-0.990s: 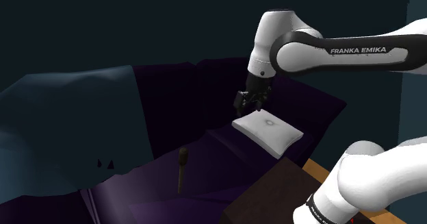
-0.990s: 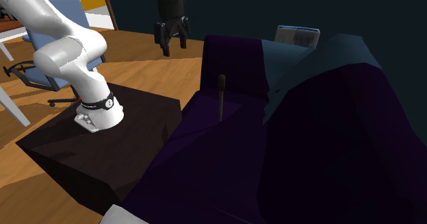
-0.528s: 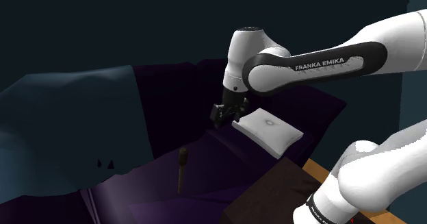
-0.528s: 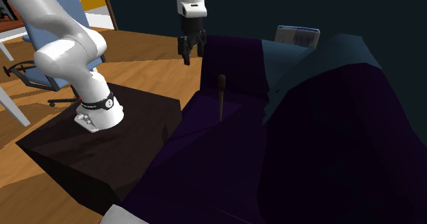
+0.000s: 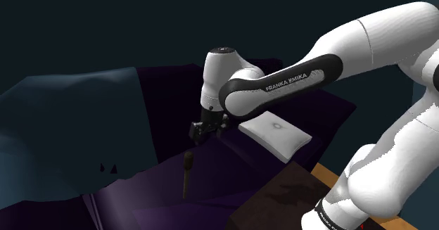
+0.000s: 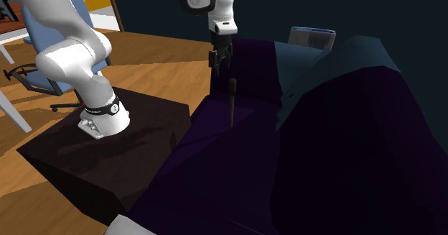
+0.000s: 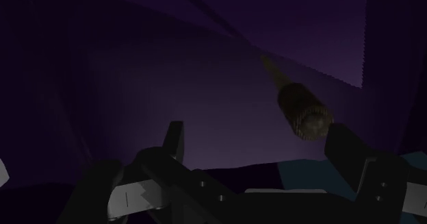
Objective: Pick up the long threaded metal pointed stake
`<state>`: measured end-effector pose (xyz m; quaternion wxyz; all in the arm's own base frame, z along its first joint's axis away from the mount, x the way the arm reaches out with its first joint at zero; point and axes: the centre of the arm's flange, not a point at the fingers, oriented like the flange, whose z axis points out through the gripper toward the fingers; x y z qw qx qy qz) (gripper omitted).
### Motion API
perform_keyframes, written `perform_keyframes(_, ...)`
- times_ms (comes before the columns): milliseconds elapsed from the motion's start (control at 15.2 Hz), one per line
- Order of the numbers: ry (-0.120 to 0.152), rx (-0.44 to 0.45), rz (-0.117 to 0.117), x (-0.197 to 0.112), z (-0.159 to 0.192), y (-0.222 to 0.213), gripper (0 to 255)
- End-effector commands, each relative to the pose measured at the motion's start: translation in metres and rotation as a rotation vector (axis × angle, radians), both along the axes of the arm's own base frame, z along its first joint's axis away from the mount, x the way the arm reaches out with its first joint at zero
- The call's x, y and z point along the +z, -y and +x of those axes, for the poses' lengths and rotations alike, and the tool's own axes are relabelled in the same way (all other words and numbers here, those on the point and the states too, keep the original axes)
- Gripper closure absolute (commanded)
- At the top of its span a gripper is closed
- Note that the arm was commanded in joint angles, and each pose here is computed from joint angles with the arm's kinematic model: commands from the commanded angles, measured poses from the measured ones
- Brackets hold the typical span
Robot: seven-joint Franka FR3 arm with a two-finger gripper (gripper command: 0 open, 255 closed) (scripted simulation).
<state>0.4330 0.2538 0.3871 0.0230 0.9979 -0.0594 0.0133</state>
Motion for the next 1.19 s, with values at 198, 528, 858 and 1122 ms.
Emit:
perform_keyframes(198,0.004,0.004,0.011,-0.038,0.024,-0.048,0)
perform_keyframes(528,0.005,0.005,0.013,-0.066,0.028,-0.056,0)
perform_keyframes(858,0.005,0.005,0.013,-0.084,0.028,-0.056,0)
perform_keyframes(1122,0.005,0.005,0.013,-0.084,0.028,-0.055,255)
